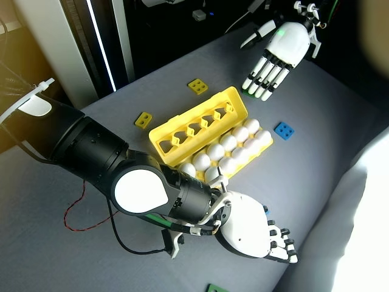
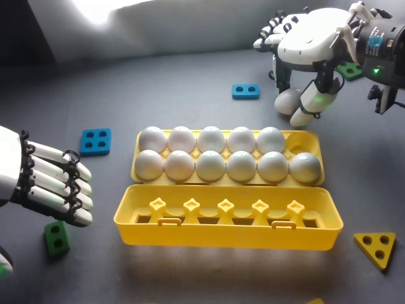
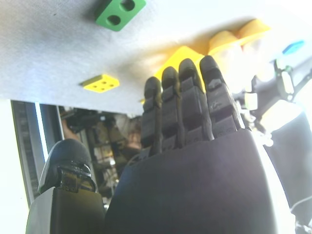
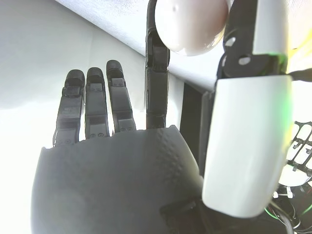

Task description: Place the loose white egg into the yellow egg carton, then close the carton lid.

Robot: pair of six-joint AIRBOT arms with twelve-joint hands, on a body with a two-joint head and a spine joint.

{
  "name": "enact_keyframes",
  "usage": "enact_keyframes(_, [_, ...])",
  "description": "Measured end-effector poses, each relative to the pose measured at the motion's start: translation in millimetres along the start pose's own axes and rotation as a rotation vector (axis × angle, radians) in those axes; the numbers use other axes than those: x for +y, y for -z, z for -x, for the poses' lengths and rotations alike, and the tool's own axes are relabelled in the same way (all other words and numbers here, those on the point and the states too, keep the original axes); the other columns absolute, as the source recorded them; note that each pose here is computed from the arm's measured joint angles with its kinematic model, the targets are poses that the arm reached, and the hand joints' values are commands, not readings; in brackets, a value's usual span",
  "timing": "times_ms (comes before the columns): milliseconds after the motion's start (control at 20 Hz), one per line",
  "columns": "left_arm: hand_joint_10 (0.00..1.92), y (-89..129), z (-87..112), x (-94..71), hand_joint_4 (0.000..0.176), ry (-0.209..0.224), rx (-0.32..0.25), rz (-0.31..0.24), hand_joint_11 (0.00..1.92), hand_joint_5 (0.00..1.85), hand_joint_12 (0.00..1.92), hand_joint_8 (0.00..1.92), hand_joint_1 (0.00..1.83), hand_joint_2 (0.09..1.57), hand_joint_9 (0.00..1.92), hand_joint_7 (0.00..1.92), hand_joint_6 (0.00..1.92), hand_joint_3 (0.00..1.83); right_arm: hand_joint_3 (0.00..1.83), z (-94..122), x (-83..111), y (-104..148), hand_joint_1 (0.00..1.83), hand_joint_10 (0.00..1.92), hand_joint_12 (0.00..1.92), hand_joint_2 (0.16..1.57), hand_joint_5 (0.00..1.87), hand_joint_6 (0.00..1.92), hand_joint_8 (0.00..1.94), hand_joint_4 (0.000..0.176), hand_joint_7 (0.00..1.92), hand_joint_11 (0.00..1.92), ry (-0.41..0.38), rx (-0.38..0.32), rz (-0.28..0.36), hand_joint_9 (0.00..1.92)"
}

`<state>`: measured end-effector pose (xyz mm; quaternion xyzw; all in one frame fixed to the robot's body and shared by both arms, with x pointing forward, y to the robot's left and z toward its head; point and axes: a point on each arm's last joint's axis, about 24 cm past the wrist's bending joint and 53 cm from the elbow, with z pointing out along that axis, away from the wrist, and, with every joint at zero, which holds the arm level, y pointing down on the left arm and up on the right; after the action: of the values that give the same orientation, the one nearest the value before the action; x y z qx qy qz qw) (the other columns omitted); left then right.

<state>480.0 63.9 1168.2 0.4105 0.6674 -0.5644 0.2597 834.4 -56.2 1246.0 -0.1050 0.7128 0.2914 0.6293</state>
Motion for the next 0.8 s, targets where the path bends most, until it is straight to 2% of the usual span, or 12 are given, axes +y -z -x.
enact_keyframes(100, [0.00,0,0.2,-0.1,0.000,-0.001,0.000,0.000,0.00,0.24,0.31,0.00,0.00,1.19,0.20,0.24,0.00,0.00,0.02,0,-0.2,0,0.86,0.00,0.00,0.83,1.10,0.01,0.00,0.162,0.07,0.00,0.000,0.000,0.000,0.00])
enact_keyframes(150, [0.00,-1,0.0,-0.5,0.000,-0.001,0.000,-0.001,0.00,0.24,0.33,0.00,0.00,1.19,0.20,0.25,0.00,0.00,0.02,0,-0.2,0,1.05,0.00,0.00,0.94,1.27,0.30,0.00,0.173,0.11,0.00,0.000,0.000,0.000,0.00])
enact_keyframes(200, [0.00,-1,-0.1,-0.8,0.000,-0.001,0.000,-0.002,0.00,0.25,0.33,0.00,0.00,1.19,0.20,0.25,0.00,0.00,0.01,0,-0.5,0,1.09,0.00,0.00,0.96,1.31,0.36,0.01,0.175,0.13,0.00,0.000,0.000,-0.001,0.00])
enact_keyframes(500, [0.00,-1,-0.3,-1.1,0.000,-0.001,0.002,-0.002,0.00,0.22,0.31,0.00,0.00,1.18,0.18,0.22,0.00,0.00,0.00,1,-4.0,2,1.12,0.01,0.00,0.96,1.39,0.25,0.02,0.176,0.17,0.00,-0.016,-0.001,-0.007,0.02])
enact_keyframes(600, [0.00,-2,-0.6,-1.9,0.000,-0.001,0.002,-0.003,0.00,0.24,0.35,0.00,0.00,1.18,0.20,0.24,0.00,0.00,0.00,3,-9.4,7,1.12,0.00,0.00,0.96,1.40,0.25,0.01,0.176,0.17,0.00,-0.070,-0.001,-0.014,0.00])
enact_keyframes(650, [0.00,-2,-0.6,-2.2,0.000,-0.001,0.002,-0.004,0.00,0.23,0.32,0.00,0.00,1.18,0.19,0.24,0.00,0.00,0.00,3,-10.3,9,1.10,0.00,0.00,0.98,1.32,0.39,0.01,0.176,0.16,0.00,-0.081,-0.001,-0.016,0.00])
enact_keyframes(800, [0.00,-2,-1.9,-2.6,0.000,-0.003,0.007,-0.005,0.00,0.24,0.33,0.00,0.00,1.18,0.18,0.24,0.00,0.00,0.00,16,-13.6,31,1.10,0.00,0.00,0.98,1.30,0.42,0.01,0.176,0.17,0.00,-0.182,-0.009,-0.012,0.00])
